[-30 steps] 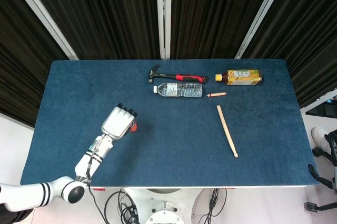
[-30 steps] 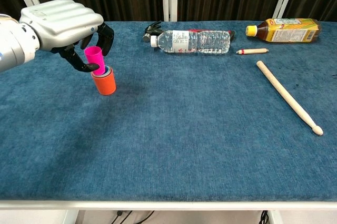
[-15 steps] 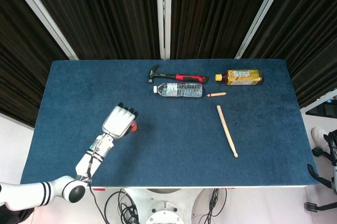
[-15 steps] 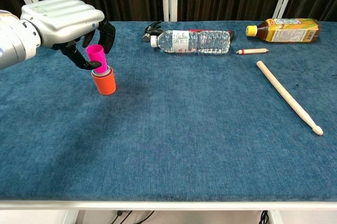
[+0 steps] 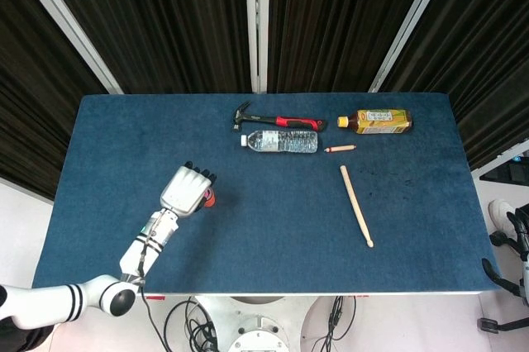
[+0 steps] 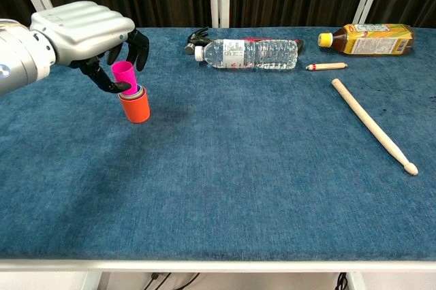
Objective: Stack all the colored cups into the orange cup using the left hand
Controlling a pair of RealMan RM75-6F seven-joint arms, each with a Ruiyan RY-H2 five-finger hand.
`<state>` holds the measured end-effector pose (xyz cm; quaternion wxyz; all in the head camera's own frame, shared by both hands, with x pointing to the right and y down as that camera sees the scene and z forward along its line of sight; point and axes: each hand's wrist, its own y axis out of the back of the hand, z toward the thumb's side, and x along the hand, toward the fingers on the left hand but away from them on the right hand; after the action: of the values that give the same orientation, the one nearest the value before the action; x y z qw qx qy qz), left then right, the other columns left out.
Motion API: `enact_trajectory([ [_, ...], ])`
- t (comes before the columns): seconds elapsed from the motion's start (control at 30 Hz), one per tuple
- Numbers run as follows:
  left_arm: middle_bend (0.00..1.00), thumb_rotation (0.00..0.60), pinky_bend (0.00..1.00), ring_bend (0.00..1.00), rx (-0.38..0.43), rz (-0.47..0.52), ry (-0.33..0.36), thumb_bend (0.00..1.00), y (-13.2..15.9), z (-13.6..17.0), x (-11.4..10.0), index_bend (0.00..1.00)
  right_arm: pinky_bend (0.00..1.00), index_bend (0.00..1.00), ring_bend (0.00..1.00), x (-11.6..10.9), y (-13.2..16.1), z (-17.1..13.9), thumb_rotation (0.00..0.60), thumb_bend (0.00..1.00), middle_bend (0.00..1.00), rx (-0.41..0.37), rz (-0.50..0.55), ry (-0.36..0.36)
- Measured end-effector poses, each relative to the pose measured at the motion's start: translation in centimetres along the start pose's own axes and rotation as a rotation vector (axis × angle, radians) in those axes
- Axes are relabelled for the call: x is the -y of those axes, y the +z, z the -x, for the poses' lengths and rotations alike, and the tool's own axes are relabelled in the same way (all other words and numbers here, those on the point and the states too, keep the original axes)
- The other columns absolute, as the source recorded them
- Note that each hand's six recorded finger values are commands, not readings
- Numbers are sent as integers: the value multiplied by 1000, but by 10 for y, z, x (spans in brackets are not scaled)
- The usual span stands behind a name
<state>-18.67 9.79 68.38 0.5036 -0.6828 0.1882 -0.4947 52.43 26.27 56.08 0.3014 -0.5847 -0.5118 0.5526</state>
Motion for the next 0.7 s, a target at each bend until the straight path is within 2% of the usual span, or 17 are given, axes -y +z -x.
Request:
enact_trajectory([
  [0.07, 270, 600, 261, 298, 5, -3, -5, 244, 1, 1, 1, 162, 0, 0, 0, 0, 0, 0, 600, 218, 0, 1, 0, -1],
  [0.13, 184, 600, 171, 193, 10, -7, -4, 221, 1, 3, 1, 90, 0, 0, 0, 0, 0, 0, 600, 218, 0, 0, 0, -2],
  [0.2, 119, 600, 105, 113, 8, -7, 3, 212, 0, 4, -1, 62, 0, 0, 0, -1, 0, 0, 600, 218, 0, -1, 0, -3],
  [0.47, 104, 600, 90, 80, -32, 50, 56, 173, -12, 19, -17, 62, 0, 0, 0, -2, 3, 0, 600, 219, 0, -8, -1, -7],
  [0.6, 107, 600, 88, 39, -106, 94, 103, 128, -33, 44, -26, 65, 0, 0, 0, -1, 4, 1, 600, 206, 0, -17, -7, -5],
  [0.7, 108, 600, 79, 3, -176, 169, 160, 88, -54, 72, -28, 65, 0, 0, 0, 1, 7, 1, 600, 157, 0, -37, -21, 10],
])
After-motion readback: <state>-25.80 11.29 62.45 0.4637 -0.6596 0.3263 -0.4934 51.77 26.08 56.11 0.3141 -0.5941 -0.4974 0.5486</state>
